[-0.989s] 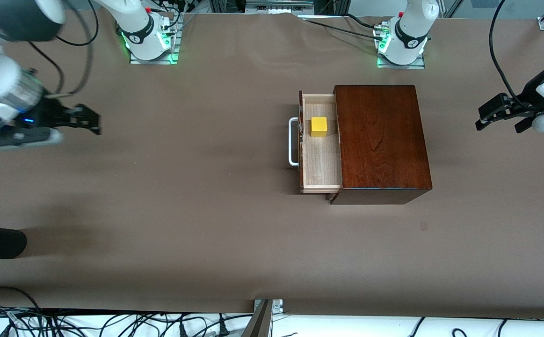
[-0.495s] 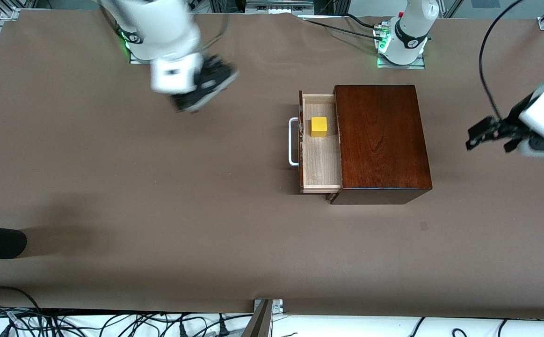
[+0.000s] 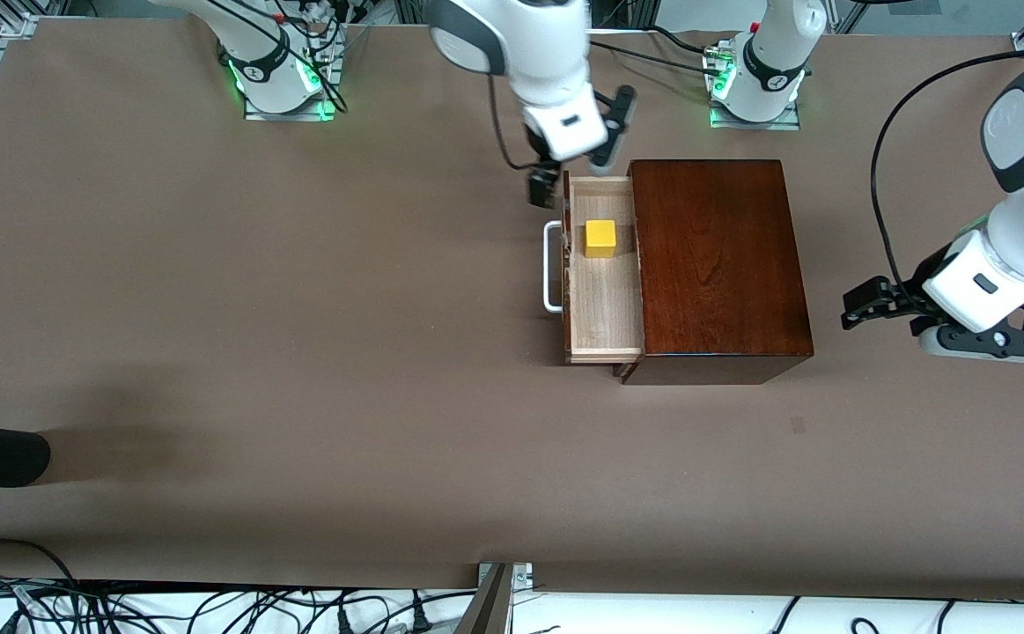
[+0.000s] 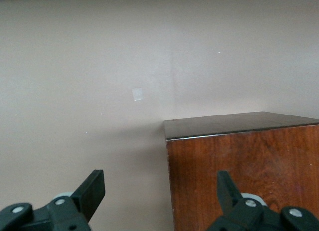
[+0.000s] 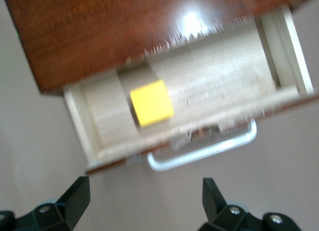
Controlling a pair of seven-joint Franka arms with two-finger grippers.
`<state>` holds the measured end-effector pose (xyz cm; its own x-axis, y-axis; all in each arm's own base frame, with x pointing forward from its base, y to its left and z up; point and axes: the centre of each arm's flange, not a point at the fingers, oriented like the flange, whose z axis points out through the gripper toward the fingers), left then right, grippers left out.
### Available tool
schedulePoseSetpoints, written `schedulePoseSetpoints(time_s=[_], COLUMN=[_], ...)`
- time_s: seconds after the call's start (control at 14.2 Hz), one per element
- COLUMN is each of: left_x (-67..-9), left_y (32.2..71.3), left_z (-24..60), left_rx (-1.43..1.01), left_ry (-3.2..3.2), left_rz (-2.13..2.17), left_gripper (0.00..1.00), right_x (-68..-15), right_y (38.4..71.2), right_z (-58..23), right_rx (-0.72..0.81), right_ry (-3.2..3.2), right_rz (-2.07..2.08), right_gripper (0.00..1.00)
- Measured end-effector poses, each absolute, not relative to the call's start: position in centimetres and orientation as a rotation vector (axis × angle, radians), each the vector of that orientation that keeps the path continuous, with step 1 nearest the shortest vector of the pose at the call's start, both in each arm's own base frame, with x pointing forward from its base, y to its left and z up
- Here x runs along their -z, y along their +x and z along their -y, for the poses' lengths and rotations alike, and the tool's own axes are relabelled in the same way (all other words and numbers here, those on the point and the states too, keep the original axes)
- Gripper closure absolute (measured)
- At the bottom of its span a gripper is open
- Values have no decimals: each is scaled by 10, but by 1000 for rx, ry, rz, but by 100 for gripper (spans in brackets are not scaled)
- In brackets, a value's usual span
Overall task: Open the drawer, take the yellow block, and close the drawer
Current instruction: 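Move the right gripper over the yellow cube in the open drawer, then lower the right gripper into the drawer and grasp the yellow cube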
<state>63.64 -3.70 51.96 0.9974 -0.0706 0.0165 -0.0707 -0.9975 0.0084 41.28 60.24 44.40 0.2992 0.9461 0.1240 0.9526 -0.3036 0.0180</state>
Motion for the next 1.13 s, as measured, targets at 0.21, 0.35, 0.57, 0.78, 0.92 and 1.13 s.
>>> schedulePoseSetpoints(time_s=[0.21, 0.35, 0.57, 0.78, 0.92, 1.13], left_x=[-522, -523, -524, -524, -524, -524], left_y=[637, 637, 637, 637, 637, 637], left_z=[39, 39, 40, 43, 47, 45], left_rx=[-33, -37, -39, -39, -40, -40], left_ry=[3130, 3130, 3130, 3129, 3129, 3129], left_rz=[116, 116, 118, 127, 137, 133], left_gripper=[0, 0, 0, 0, 0, 0], right_x=[-411, -390, -364, -347, -342, -338], right_y=[418, 416, 409, 406, 405, 413], right_z=[-629, -637, -648, -652, -653, -652], right_rx=[202, 185, 182, 166, 158, 192], right_ry=[-2387, -2351, -2327, -2317, -2319, -2326], right_rz=[2013, 2085, 2142, 2154, 2159, 2154], right_gripper=[0, 0, 0, 0, 0, 0])
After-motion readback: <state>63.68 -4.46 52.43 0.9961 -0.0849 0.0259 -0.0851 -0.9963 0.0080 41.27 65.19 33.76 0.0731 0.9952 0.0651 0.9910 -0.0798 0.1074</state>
